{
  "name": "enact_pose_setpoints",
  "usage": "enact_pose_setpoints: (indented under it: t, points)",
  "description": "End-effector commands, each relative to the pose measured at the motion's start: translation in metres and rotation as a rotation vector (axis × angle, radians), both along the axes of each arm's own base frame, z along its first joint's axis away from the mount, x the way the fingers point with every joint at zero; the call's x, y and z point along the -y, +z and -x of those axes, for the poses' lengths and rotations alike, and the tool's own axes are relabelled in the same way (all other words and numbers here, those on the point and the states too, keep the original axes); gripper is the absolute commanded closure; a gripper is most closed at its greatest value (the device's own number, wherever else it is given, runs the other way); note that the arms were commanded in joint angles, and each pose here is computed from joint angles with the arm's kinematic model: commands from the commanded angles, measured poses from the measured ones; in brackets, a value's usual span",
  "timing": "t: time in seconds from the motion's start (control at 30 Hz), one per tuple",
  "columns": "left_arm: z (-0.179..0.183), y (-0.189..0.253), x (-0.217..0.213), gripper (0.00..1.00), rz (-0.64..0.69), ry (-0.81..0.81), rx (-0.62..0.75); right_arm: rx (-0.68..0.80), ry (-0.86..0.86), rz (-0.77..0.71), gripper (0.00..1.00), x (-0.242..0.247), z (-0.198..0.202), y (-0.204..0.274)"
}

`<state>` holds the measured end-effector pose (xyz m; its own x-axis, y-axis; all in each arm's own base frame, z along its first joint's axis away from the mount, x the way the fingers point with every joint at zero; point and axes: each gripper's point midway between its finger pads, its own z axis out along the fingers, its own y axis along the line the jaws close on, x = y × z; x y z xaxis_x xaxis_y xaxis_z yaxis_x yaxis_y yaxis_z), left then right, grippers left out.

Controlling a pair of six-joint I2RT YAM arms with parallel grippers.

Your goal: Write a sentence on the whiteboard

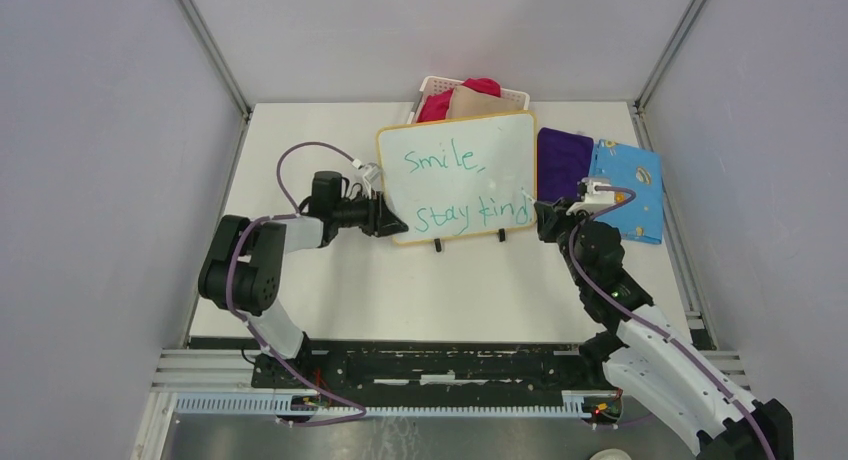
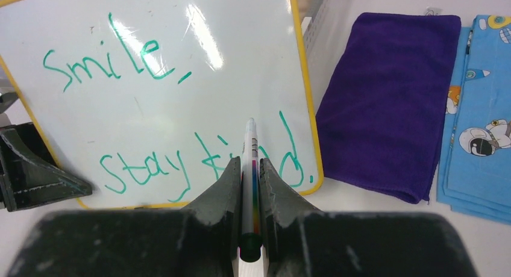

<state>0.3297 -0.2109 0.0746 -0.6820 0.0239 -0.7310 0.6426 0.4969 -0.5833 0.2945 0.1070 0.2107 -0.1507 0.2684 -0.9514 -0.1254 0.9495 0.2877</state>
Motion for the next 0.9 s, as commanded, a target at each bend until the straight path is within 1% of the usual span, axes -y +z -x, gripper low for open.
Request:
enact_pose_setpoints:
  t: [0.0, 0.03, 0.07, 0.2, 0.23, 0.27, 0.3, 0.37, 0.43, 0.47, 0.57, 0.6, 0.67, 0.77, 0.8, 0.87]
  points:
    - [0.023, -0.033, -0.005, 0.41, -0.101, 0.008, -0.096, 0.016, 0.054, 0.012, 1.0, -0.007, 0.004, 0.017]
    - [0.023, -0.033, -0.005, 0.37, -0.102, 0.013, -0.096, 0.014, 0.057, 0.016, 1.0, -0.007, 0.004, 0.017]
    - [0.023, -0.032, -0.006, 0.35, -0.105, 0.018, -0.093, 0.013, 0.063, 0.017, 1.0, -0.008, 0.004, 0.018]
    - [0.021, -0.022, -0.014, 0.16, -0.142, 0.063, -0.06, 0.033, 0.086, 0.002, 1.0, -0.012, 0.006, 0.027]
    - [0.023, -0.018, -0.017, 0.14, -0.157, 0.08, -0.05, 0.036, 0.094, 0.0, 1.0, -0.013, 0.007, 0.029]
    - [0.022, -0.013, -0.021, 0.1, -0.171, 0.102, -0.031, 0.039, 0.102, -0.003, 1.0, -0.015, 0.008, 0.031]
    - [0.02, -0.008, -0.025, 0.02, -0.184, 0.128, -0.018, 0.042, 0.114, -0.005, 1.0, -0.017, 0.009, 0.033]
    - [0.019, 0.002, -0.032, 0.0, -0.214, 0.172, -0.003, 0.049, 0.134, -0.01, 1.0, -0.02, 0.011, 0.037]
    - [0.019, 0.012, -0.047, 0.0, -0.274, 0.242, 0.008, 0.062, 0.155, -0.014, 1.0, -0.024, 0.015, 0.042]
    - [0.017, 0.016, -0.06, 0.0, -0.326, 0.311, 0.016, 0.071, 0.165, -0.013, 1.0, -0.025, 0.017, 0.046]
    - [0.014, 0.043, -0.095, 0.0, -0.405, 0.513, 0.055, 0.103, 0.198, -0.006, 1.0, -0.028, 0.024, 0.058]
    - [0.012, 0.054, -0.11, 0.0, -0.433, 0.603, 0.073, 0.112, 0.215, 0.002, 1.0, -0.03, 0.026, 0.061]
    - [0.011, 0.078, -0.146, 0.0, -0.466, 0.835, 0.097, 0.131, 0.253, 0.007, 1.0, -0.035, 0.031, 0.067]
    - [0.02, 0.11, -0.188, 0.0, -0.431, 1.151, 0.108, 0.161, 0.338, 0.007, 1.0, -0.049, 0.039, 0.078]
    - [0.024, 0.117, -0.196, 0.0, -0.416, 1.215, 0.107, 0.175, 0.367, 0.005, 1.0, -0.054, 0.042, 0.082]
    - [0.029, 0.12, -0.204, 0.0, -0.396, 1.285, 0.083, 0.2, 0.426, -0.001, 1.0, -0.063, 0.05, 0.089]
